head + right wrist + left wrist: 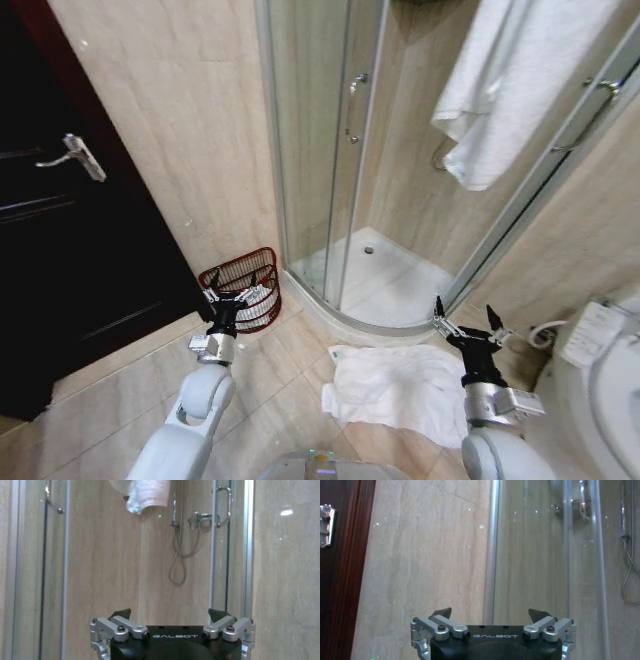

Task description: Discard the used towel into the hamper.

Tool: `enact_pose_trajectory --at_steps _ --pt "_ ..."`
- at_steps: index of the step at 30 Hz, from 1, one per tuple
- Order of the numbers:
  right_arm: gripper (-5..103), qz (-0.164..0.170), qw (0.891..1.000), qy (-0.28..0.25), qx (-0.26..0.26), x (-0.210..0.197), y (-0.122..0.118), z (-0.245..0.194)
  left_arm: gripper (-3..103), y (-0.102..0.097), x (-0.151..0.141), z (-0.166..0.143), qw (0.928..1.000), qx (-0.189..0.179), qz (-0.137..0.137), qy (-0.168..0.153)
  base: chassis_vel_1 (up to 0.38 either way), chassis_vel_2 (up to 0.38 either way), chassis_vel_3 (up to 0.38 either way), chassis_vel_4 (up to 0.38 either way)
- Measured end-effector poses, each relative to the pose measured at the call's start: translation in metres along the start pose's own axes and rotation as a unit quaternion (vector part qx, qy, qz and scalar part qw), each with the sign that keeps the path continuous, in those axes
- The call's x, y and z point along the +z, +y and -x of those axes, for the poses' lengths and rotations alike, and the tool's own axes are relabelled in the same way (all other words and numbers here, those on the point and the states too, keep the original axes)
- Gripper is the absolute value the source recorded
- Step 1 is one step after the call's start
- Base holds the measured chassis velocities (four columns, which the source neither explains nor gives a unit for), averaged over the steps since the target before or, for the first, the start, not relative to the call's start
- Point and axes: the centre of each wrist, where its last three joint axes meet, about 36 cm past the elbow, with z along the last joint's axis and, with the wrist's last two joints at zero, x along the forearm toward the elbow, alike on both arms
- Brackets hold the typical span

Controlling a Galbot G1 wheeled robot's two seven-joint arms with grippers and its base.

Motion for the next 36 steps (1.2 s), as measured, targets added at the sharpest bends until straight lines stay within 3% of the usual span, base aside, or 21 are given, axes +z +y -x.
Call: enact_pose_trajectory --at_steps 22,36 --pt "100 0.001 1.0 -0.013 0.003 0.001 -0.001 0.001 100 -0.005 0.0 -0.001 0.9999 0.012 0.007 0.0 -0.092 -0.107 0.093 0.1" --pt "100 0.008 1.0 -0.024 0.014 -0.007 -0.001 0.0 100 -0.016 -0.016 0.0 0.9992 0.035 -0.016 0.009 0.005 -0.002 -0.013 -0.003"
